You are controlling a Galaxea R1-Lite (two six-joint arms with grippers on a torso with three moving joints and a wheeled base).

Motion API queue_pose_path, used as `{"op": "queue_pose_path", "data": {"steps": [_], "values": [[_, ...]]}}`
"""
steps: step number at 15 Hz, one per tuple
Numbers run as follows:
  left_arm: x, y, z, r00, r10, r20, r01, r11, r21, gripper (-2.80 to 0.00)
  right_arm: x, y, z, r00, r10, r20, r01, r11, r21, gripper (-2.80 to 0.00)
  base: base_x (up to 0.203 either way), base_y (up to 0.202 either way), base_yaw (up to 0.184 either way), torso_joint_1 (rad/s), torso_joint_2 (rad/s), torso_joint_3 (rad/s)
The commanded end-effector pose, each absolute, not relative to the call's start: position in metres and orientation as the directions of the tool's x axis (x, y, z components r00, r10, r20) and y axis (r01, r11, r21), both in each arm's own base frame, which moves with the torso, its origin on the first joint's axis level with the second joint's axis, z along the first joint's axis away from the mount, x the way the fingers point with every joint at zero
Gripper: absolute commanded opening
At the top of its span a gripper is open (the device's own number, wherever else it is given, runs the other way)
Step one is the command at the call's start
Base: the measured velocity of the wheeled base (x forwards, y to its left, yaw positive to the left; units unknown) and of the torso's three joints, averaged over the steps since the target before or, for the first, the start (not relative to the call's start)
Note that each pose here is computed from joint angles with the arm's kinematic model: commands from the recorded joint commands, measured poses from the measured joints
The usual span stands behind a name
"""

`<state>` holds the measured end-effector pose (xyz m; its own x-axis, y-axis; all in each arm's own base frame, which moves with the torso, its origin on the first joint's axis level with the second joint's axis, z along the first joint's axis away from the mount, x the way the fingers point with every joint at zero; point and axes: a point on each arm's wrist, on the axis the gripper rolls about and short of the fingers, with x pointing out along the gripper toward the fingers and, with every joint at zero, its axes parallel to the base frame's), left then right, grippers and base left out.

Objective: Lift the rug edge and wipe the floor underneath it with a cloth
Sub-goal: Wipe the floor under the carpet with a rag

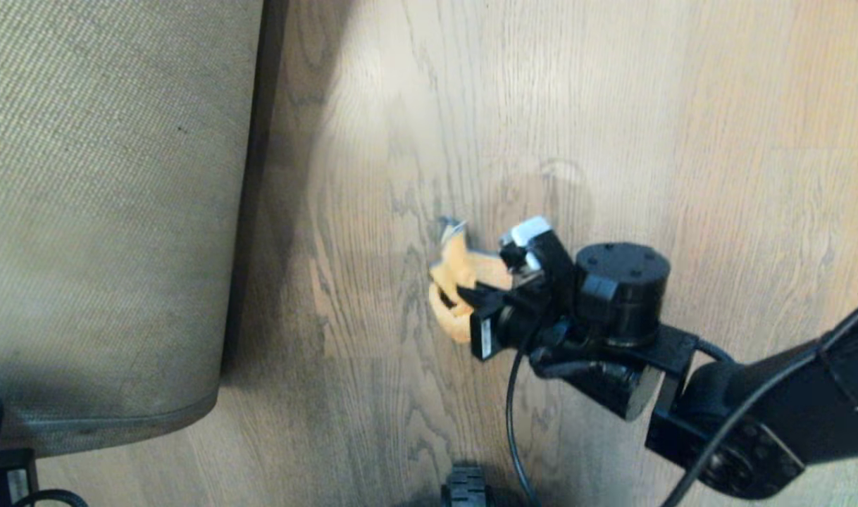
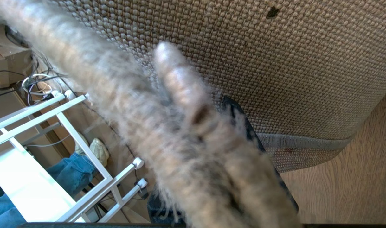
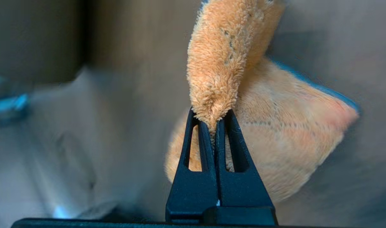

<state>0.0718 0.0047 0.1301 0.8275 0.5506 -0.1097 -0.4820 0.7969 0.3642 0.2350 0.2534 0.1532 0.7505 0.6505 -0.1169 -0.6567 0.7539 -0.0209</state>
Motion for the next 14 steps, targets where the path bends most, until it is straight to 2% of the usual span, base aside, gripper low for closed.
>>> {"op": "queue_pose_path", "data": {"steps": [1,3,6,11,14], "values": [[0.072,0.005,0.13,0.824,0.556,-0.11,-0.487,0.794,0.364,-2.8,0.198,0.278,0.12,0.647,0.728,-0.23,-0.752,0.658,-0.034,-2.8,0.0,0.0,0.0,0.0,0.0,0.0],[0.071,0.005,0.128,0.819,0.56,-0.125,-0.485,0.792,0.371,-2.8,0.183,0.297,0.092,0.585,0.752,-0.305,-0.797,0.602,-0.044,-2.8,0.0,0.0,0.0,0.0,0.0,0.0],[0.071,0.005,0.128,0.819,0.56,-0.126,-0.485,0.793,0.369,-2.8,0.18,0.319,0.067,0.551,0.761,-0.342,-0.819,0.571,-0.048,-2.8,0.0,0.0,0.0,0.0,0.0,0.0],[0.071,0.005,0.128,0.818,0.56,-0.127,-0.487,0.793,0.366,-2.8,0.189,0.335,0.047,0.553,0.758,-0.346,-0.813,0.582,-0.025,-2.8,0.0,0.0,0.0,0.0,0.0,0.0],[0.07,0.005,0.128,0.821,0.557,-0.124,-0.485,0.795,0.364,-2.8,0.202,0.336,0.046,0.592,0.733,-0.335,-0.782,0.624,-0.015,-2.8,0.0,0.0,0.0,0.0,0.0,0.0]]}}
